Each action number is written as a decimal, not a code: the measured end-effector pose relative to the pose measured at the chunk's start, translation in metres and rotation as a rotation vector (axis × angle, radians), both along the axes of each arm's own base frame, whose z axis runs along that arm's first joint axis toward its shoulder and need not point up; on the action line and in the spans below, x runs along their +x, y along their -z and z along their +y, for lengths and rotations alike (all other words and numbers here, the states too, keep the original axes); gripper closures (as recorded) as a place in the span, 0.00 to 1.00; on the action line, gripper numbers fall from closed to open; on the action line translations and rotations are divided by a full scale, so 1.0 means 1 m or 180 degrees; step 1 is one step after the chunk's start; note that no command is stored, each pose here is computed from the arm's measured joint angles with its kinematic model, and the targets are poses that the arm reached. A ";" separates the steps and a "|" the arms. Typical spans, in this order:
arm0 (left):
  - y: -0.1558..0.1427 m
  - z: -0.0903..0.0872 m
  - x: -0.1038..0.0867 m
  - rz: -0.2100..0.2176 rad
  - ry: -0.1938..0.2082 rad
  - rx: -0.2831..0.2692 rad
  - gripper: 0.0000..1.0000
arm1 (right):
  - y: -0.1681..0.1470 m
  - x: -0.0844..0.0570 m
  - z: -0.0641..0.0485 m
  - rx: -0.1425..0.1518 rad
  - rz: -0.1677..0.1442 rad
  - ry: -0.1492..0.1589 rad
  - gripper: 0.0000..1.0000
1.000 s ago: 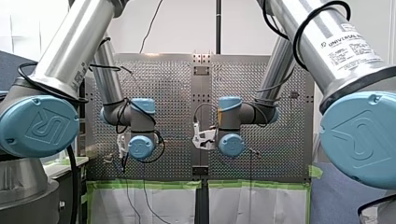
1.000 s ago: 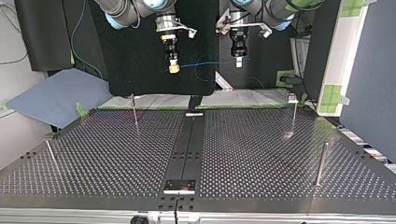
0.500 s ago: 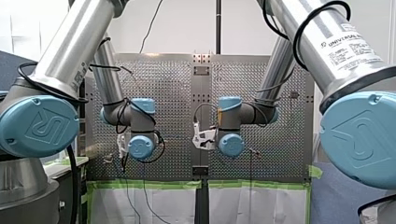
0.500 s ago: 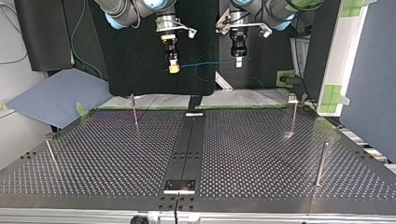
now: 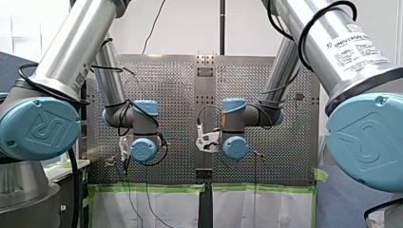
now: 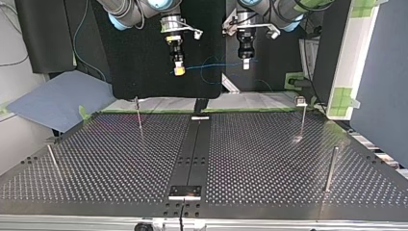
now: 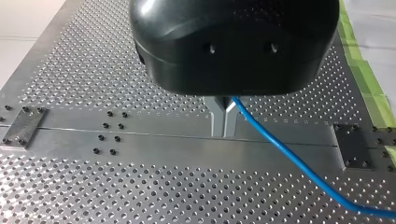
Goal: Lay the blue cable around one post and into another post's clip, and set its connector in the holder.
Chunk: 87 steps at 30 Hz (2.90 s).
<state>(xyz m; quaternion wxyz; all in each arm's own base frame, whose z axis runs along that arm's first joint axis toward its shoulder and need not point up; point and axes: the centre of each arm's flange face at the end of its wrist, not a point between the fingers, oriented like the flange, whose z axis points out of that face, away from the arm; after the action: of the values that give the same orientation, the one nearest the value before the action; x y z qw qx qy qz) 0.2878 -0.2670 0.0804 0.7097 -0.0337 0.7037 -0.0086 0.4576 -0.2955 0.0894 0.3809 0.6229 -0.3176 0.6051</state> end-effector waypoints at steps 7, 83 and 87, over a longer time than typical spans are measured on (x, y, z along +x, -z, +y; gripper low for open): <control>0.000 0.000 0.000 0.0000 0.0000 0.0000 1.00 | 0.000 0.000 0.000 0.0000 0.0000 0.0000 1.00; 0.018 -0.012 -0.021 0.0213 0.0363 0.0200 1.00 | 0.062 -0.009 0.034 0.0563 0.0640 -0.0095 1.00; 0.019 -0.011 -0.021 0.0222 0.0364 0.0202 1.00 | 0.064 -0.010 0.035 0.0596 0.0672 -0.0095 1.00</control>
<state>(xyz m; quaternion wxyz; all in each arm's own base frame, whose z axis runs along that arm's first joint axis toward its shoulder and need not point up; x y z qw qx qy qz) 0.2669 -0.2777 0.0610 0.6837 0.0288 0.7287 -0.0257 0.4476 -0.2602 0.0258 0.3433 0.7205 -0.3215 0.5095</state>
